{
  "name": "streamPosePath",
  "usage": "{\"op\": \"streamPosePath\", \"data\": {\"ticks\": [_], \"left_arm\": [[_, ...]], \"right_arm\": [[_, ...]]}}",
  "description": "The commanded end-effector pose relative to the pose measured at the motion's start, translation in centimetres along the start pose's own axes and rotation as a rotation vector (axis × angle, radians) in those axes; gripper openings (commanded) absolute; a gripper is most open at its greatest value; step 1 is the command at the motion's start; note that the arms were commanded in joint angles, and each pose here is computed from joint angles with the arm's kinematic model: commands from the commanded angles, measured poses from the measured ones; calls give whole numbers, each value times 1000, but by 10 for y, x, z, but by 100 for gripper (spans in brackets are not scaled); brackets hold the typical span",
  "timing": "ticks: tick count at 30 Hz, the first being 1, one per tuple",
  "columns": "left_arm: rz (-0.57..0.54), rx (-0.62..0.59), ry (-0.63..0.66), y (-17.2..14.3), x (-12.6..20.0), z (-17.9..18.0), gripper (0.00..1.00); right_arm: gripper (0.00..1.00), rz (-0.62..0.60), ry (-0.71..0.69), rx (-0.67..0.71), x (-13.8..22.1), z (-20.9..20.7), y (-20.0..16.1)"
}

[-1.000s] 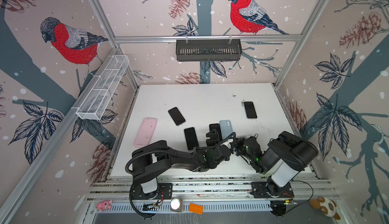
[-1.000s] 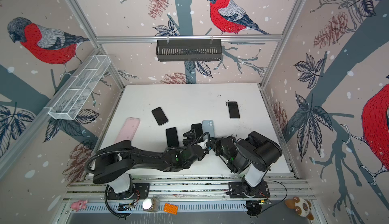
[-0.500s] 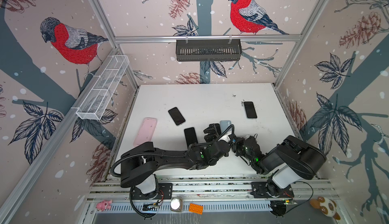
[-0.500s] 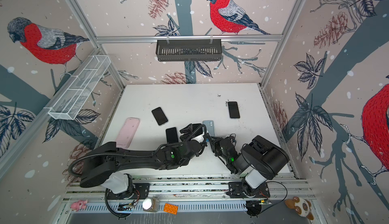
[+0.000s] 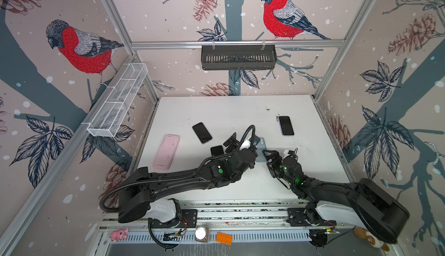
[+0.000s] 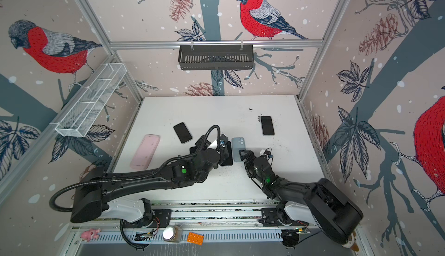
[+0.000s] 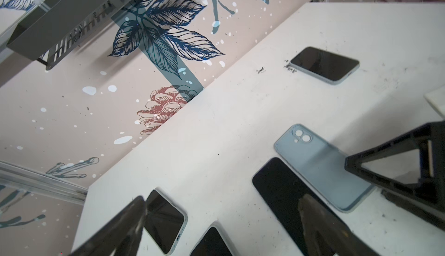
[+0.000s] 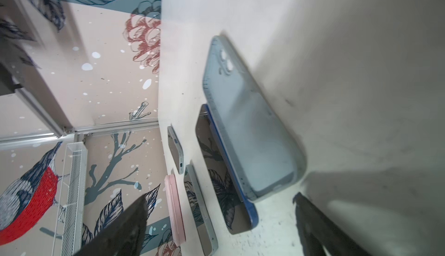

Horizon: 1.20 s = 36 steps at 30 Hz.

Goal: Take the phone out of the phone case
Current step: Place the phone case at the center of the table, then pick up the phone from the top-right of the table.

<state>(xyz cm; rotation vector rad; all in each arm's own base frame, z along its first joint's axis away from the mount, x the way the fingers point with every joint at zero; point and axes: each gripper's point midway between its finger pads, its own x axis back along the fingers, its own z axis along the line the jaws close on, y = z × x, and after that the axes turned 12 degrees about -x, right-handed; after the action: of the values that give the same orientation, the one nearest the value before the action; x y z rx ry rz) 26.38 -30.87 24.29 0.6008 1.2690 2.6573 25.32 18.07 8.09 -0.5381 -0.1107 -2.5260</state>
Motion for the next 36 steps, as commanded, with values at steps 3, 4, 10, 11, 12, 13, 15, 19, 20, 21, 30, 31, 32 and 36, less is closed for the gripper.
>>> {"op": "streamPosePath", "data": {"ticks": [3, 4, 10, 11, 12, 13, 15, 19, 20, 21, 30, 31, 32, 36], "left_arm": [[-17, 276, -80, -1, 7, 16, 98], [-24, 324, -98, -2, 8, 21, 98], [-66, 553, -180, -15, 5, 45, 98], [-67, 570, -179, -19, 4, 48, 98], [-59, 584, -181, -24, 1, 50, 98], [-46, 593, -179, -30, -2, 53, 98], [-17, 604, -170, -42, -8, 56, 98], [-20, 605, -156, -54, -9, 59, 98], [-23, 604, -154, -55, -9, 59, 98], [-23, 604, -150, -58, -9, 59, 98], [16, 595, -132, -78, -16, 50, 98], [17, 597, -129, -80, -16, 50, 98], [20, 604, -123, -82, -16, 50, 98], [61, 605, -101, -93, -25, 45, 98]], "right_arm": [[100, -129, -96, 251, 33, -8, 26], [99, -154, -74, 284, 42, -1, 31], [100, -200, -19, 471, 81, 41, 46], [100, -200, -39, 501, 83, 44, 49], [100, -192, -69, 534, 84, 45, 52], [100, -176, -93, 566, 84, 48, 53], [100, -126, -134, 610, 78, 48, 54], [99, -115, -229, 682, 68, 49, 69], [100, -125, -245, 698, 67, 53, 74], [99, -138, -265, 714, 65, 56, 79], [100, -189, -392, 800, 41, 71, 134], [100, -190, -408, 805, 37, 71, 141], [100, -184, -429, 802, 34, 68, 148], [100, -125, -464, 741, 21, 57, 166]]}}
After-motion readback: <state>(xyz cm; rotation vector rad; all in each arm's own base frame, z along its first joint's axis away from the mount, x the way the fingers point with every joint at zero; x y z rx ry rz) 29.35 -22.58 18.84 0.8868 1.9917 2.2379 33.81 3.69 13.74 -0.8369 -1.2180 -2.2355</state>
